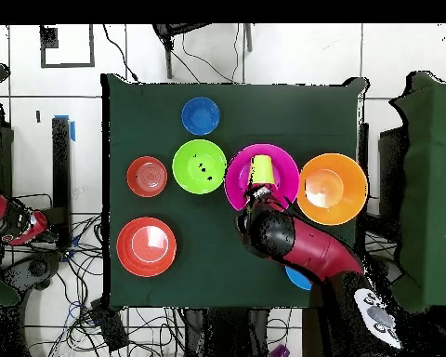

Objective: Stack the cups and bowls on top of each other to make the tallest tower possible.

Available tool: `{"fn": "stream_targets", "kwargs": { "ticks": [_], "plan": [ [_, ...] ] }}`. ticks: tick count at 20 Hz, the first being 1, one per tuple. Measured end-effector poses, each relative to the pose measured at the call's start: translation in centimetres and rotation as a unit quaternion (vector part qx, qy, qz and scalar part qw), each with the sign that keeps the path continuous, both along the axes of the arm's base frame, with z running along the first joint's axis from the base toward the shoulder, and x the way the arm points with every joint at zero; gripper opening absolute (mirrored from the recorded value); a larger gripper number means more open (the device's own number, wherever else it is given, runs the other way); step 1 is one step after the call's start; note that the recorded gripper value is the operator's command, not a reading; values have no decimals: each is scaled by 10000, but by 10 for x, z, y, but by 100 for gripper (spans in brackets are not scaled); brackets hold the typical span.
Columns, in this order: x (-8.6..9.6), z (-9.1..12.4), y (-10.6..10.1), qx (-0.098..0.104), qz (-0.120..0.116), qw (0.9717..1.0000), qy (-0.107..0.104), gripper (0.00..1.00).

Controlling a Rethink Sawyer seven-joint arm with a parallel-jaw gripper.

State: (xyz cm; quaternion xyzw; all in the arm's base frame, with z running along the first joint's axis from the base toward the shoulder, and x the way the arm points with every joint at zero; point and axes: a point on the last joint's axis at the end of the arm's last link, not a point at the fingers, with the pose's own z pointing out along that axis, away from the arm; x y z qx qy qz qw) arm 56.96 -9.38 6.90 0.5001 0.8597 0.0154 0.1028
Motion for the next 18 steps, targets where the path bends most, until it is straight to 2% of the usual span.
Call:
{"fn": "stream_targets", "kwargs": {
  "ticks": [11,18],
  "plan": [
    [8,-8,-3,197,-75,9997,-136,100],
    [16,-16,-6,309,-146,9988,-341,100]
  ]
}}
